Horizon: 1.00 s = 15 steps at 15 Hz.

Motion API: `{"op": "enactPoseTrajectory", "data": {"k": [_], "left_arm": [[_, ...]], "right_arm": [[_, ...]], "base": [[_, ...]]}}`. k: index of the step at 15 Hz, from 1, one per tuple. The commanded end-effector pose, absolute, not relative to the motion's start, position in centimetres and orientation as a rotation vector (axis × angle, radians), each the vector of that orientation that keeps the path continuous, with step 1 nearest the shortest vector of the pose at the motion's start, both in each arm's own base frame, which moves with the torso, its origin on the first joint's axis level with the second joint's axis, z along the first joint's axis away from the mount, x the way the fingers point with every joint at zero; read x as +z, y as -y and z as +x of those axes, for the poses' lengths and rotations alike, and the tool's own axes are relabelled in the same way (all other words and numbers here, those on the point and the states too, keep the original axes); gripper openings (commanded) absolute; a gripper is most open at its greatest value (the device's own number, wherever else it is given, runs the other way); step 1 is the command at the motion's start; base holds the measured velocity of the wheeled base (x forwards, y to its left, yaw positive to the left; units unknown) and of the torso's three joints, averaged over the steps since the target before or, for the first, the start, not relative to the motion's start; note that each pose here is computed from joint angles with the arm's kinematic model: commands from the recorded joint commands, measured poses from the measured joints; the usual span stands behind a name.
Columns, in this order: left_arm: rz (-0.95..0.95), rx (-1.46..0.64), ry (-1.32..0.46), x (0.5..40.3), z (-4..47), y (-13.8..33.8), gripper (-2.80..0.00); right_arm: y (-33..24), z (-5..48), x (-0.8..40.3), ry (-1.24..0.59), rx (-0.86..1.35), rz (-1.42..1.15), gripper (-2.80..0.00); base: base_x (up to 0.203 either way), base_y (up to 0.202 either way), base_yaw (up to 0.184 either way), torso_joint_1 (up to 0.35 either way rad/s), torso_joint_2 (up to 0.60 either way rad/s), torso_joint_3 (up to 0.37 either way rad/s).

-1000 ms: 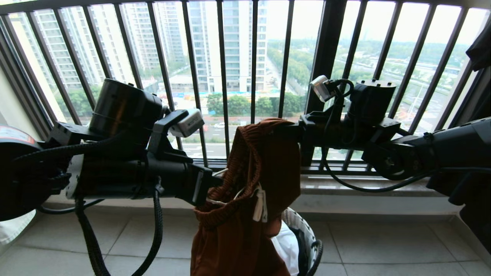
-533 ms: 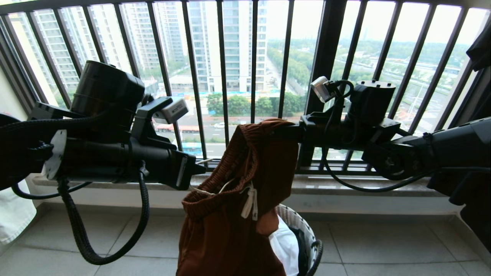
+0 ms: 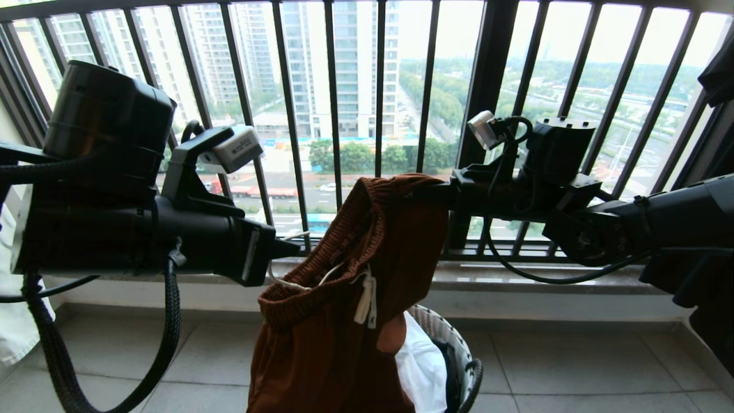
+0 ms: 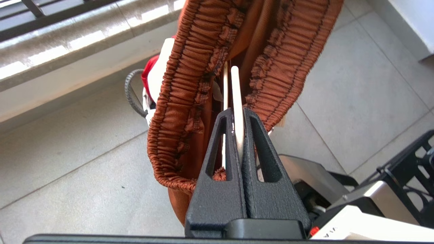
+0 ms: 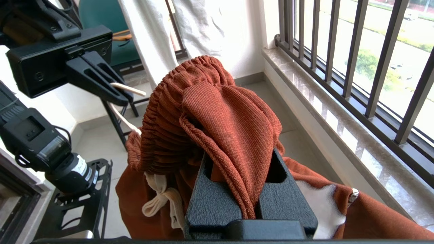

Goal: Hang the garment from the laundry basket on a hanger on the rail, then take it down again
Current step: Hang the clothes on the clothes rack

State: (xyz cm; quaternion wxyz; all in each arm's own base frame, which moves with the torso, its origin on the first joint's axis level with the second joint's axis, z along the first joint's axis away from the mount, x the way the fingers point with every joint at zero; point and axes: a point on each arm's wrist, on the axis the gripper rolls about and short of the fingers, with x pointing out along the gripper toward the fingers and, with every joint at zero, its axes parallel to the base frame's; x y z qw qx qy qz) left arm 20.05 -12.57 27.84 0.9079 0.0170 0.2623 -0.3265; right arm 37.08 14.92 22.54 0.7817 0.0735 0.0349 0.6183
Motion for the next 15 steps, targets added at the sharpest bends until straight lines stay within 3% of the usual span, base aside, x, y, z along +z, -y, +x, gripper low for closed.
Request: {"op": "enactPoseTrajectory", "data": {"k": [1,3,4,15], "left_arm": [[0.039,-0.685,-0.545,28.0,19.6,12.7,-2.80],[0.043,-0.680,-0.551,27.8,19.9,12.8,-2.80],[0.044,-0.670,-0.543,28.0,20.1,12.9,-2.80],[0.062,-0.634,-0.528,28.3,21.2,13.2,-2.80]], "right_arm": [[-14.9,36.9,22.6,-0.073,1.342,0.158,-2.80],[-15.0,36.9,22.6,-0.071,1.343,0.156,-2.80],[-15.0,36.9,22.6,-0.074,1.343,0.157,0.00],[-15.6,37.8,21.4,-0.123,1.345,0.173,0.00]], "base": [[0.000,0.000,0.000,0.000,0.00,0.000],[0.000,0.000,0.000,0.000,0.00,0.000],[0.000,0.000,0.000,0.000,0.00,0.000],[0.000,0.000,0.000,0.000,0.00,0.000]]}}
